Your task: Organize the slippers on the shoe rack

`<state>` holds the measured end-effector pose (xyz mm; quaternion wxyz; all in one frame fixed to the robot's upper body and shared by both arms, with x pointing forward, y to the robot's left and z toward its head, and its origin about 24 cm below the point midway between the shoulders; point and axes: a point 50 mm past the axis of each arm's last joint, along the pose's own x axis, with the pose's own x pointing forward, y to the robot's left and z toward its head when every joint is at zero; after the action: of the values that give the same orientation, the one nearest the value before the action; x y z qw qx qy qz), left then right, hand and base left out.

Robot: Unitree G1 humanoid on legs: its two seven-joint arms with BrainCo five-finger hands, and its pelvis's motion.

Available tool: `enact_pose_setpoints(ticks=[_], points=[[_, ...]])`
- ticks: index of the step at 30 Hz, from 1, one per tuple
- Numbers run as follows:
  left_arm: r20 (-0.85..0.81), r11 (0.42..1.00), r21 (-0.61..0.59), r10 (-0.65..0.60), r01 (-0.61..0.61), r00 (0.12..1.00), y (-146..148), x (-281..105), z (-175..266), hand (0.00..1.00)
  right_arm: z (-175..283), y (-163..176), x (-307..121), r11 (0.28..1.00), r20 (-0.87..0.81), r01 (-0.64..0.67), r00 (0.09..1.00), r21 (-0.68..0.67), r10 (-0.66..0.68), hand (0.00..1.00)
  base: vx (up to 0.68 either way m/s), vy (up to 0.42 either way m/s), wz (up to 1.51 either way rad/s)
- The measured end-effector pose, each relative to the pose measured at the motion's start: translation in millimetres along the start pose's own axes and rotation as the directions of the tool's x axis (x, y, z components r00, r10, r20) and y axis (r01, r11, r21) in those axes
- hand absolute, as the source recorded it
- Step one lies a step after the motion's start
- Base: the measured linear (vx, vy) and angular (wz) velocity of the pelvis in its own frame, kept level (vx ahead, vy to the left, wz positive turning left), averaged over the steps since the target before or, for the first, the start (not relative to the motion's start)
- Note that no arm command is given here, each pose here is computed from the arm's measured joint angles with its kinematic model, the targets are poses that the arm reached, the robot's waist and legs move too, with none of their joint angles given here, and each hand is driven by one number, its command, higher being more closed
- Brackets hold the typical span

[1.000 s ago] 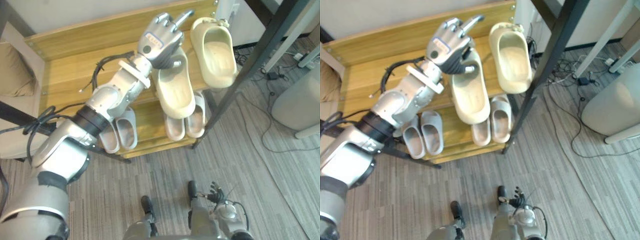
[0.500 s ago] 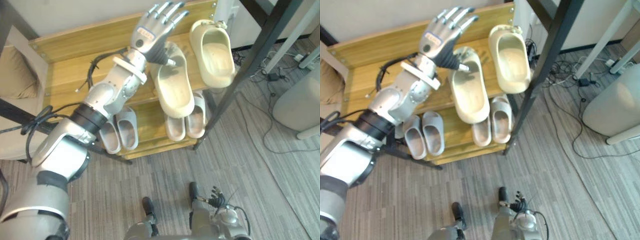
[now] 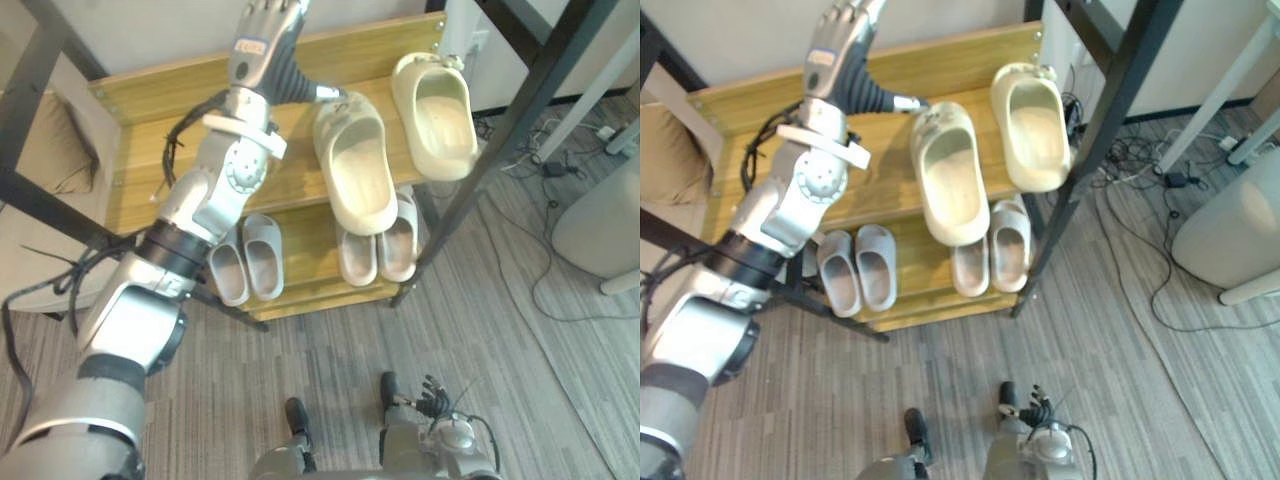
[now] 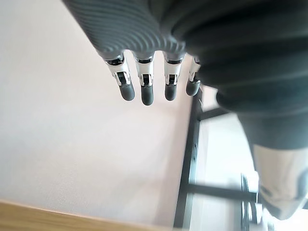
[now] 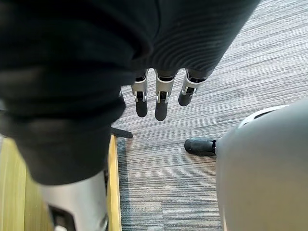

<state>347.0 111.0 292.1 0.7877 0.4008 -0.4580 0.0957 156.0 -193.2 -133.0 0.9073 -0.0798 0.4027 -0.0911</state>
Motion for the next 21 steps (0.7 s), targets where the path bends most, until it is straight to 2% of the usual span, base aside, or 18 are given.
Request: enact_pose_setpoints(ticks=[1,3,6,7,9,10,13,14,15,18,19,21], points=[[-0.006,1.000,-0.013,0.006,-0.006,1.000,-0.2,-1.2,0.1,0.00,-0.2,0.0,-0.1,1.000,-0.001,0.000,1.000,0.000,0.000,0.00,0.02,-0.002,0.05],[-0.063,0.985,-0.162,0.052,-0.062,0.997,-3.7,-14.5,4.4,0.00,-1.4,0.0,-0.2,1.000,-0.009,0.001,1.000,-0.001,-0.001,0.00,0.02,0.003,0.08],[-0.101,0.959,-0.273,0.050,-0.076,0.994,-12.4,-26.7,10.3,0.00,-2.7,0.0,-0.6,1.000,-0.015,0.002,1.000,-0.002,-0.002,0.00,0.01,0.007,0.13],[-0.121,0.925,-0.370,0.046,-0.088,0.992,-18.8,-35.8,17.6,0.00,-3.8,0.1,-0.8,1.000,-0.024,0.002,1.000,-0.003,-0.002,0.00,0.01,0.005,0.14],[-0.142,0.897,-0.430,0.043,-0.100,0.989,-22.5,-41.5,22.0,0.00,-4.4,0.0,-0.9,1.000,-0.027,0.003,1.000,-0.004,-0.003,0.00,0.01,0.004,0.10],[-0.175,0.855,-0.505,0.033,-0.119,0.984,-28.2,-49.8,27.6,0.00,-5.5,-0.1,-1.2,1.000,-0.034,0.003,0.999,-0.005,-0.003,0.00,0.01,0.003,0.04],[-0.210,0.798,-0.586,0.014,-0.138,0.978,-36.3,-58.6,33.6,0.00,-6.9,-0.3,-1.6,1.000,-0.040,0.003,0.999,-0.006,-0.004,0.00,0.01,0.000,0.04],[-0.223,0.763,-0.633,-0.019,-0.130,0.975,-44.4,-65.7,39.4,0.00,-7.6,-0.3,-1.8,1.000,-0.044,0.003,0.999,-0.006,-0.004,0.00,0.02,0.000,0.11],[-0.223,0.758,-0.640,-0.026,-0.127,0.974,-45.8,-66.9,40.6,0.00,-7.8,-0.2,-1.8,1.000,-0.045,0.003,0.999,-0.006,-0.004,0.00,0.02,0.001,0.15],[-0.234,0.676,-0.730,-0.101,-0.106,0.967,-61.5,-81.4,55.0,0.00,-11.8,0.4,-3.4,1.000,-0.059,0.002,0.998,-0.007,-0.002,0.00,0.02,0.000,0.12],[-0.234,0.670,-0.735,-0.106,-0.104,0.967,-62.4,-81.9,56.0,0.00,-12.0,0.4,-3.4,1.000,-0.059,0.002,0.998,-0.007,-0.002,0.00,0.01,0.004,0.10],[-0.236,0.622,-0.778,-0.151,-0.093,0.960,-69.4,-89.6,60.1,0.00,-12.0,1.2,-3.6,1.000,-0.059,-0.001,0.998,-0.010,0.001,0.00,-0.01,0.009,0.10]])
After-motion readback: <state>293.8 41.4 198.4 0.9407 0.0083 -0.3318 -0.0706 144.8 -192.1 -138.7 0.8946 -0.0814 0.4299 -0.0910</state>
